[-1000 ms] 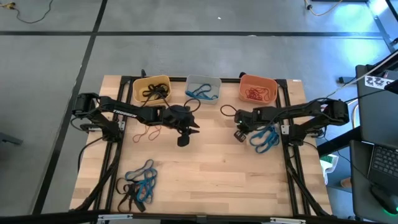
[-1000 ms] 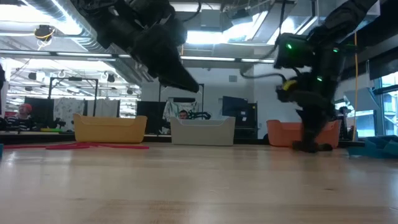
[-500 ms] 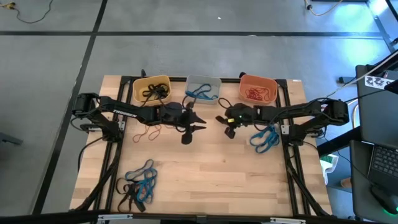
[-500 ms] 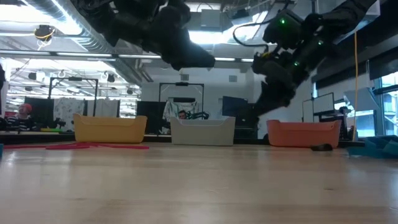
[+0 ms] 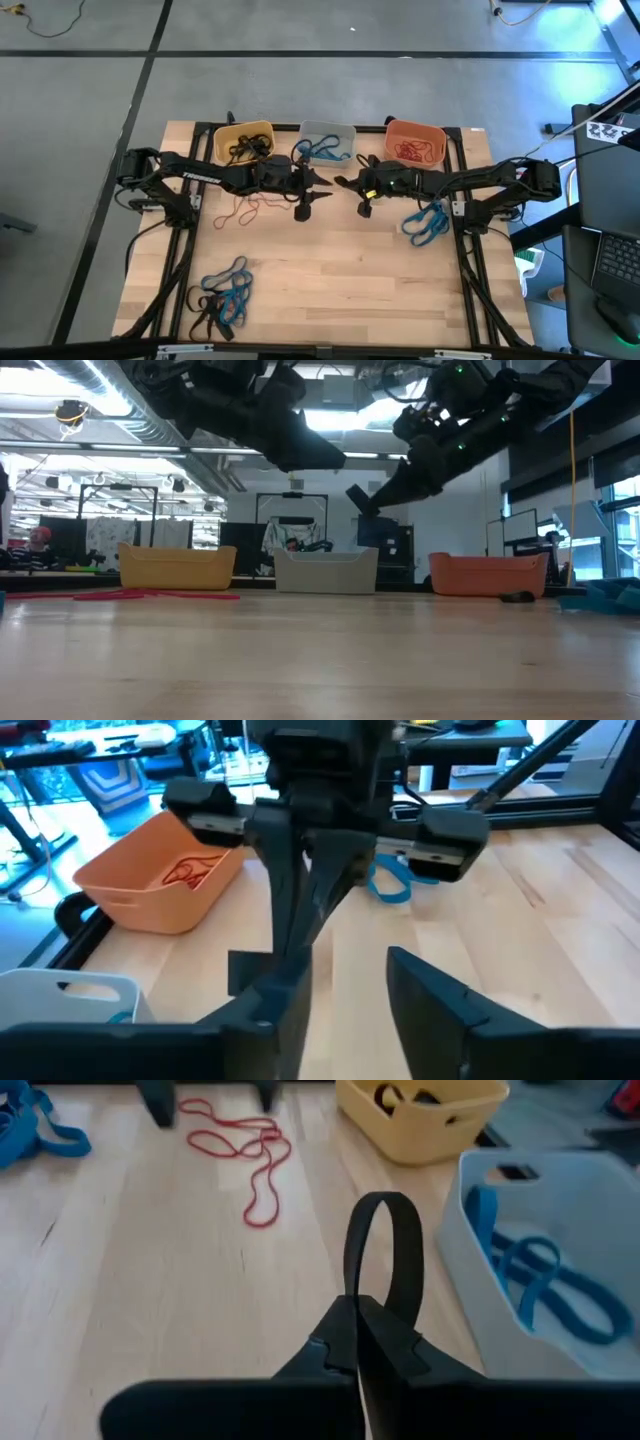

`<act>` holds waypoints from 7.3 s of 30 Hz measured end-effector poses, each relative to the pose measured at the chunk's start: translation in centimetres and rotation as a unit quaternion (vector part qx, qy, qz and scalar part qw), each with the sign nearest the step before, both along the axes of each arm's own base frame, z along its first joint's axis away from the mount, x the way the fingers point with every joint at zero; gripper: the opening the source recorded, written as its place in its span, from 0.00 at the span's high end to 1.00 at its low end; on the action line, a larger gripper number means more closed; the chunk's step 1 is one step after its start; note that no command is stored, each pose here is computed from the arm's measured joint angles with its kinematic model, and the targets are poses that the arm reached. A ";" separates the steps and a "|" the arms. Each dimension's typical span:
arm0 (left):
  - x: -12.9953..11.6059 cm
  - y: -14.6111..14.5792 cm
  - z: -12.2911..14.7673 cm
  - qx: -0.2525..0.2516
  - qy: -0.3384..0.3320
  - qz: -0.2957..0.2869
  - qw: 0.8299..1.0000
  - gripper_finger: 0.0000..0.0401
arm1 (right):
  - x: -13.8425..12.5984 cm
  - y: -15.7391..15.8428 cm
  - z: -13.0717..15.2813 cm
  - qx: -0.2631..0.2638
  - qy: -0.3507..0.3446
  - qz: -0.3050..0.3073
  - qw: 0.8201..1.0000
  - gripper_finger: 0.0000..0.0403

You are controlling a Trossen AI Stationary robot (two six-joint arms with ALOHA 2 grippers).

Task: Sort rubber bands into baskets
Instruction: Put the black rubber band into the yellow bin, then put the red rubber band into the orange bin

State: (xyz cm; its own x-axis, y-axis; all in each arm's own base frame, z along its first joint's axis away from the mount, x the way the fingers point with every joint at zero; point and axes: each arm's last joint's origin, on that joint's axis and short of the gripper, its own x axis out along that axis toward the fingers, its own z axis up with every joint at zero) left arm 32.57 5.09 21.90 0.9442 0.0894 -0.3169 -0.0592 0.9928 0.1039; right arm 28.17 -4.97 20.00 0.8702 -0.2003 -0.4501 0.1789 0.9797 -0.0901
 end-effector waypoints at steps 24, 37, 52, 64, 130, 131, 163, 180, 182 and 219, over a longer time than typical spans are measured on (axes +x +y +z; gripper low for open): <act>0.5 0.9 -0.8 -0.040 -0.011 0.009 0.999 0.47 | 0.6 2.0 0.6 -0.047 -0.026 0.040 0.998 1.00; 0.6 0.9 -1.1 -0.024 -0.007 0.000 1.000 0.56 | 0.7 2.4 0.9 -0.049 -0.042 0.052 0.997 1.00; 0.7 1.0 -1.0 0.021 -0.011 -0.013 1.000 0.96 | 0.8 2.4 1.1 0.006 -0.064 0.045 0.997 0.82; -3.2 0.4 2.1 0.050 0.079 0.113 0.989 0.96 | -1.5 2.6 3.2 0.010 -0.046 0.044 0.998 0.46; -9.7 5.1 -0.3 -0.042 0.350 0.239 0.905 0.59 | -1.6 2.5 3.0 0.005 -0.030 0.031 0.999 0.44; -9.5 4.7 -0.4 -0.046 0.350 0.224 0.909 0.59 | -1.6 2.5 3.0 0.005 -0.030 0.031 0.999 0.44; -8.7 1.2 -8.9 -0.083 0.399 0.087 0.909 0.59 | -1.7 2.5 2.9 0.005 -0.026 0.031 0.999 0.44; -8.4 1.7 -9.3 -0.036 0.403 0.114 0.907 0.67 | -1.7 2.5 2.9 0.005 -0.026 0.031 0.999 0.44; -8.4 1.7 -9.3 -0.033 0.403 0.117 0.907 0.73 | -1.7 2.5 2.9 0.005 -0.026 0.031 0.999 0.44; -5.9 -0.6 0.1 -0.012 0.163 0.031 0.986 1.00 | -1.4 2.5 2.6 0.002 -0.025 0.036 0.999 0.44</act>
State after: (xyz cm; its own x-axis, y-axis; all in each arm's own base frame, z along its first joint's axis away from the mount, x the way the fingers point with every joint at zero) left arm 26.67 4.51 21.97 0.7849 0.1334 -0.6051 -0.0876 0.9906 0.1049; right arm 26.77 -2.45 22.60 0.9037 -0.1338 -0.4068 0.1115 0.9907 -0.0782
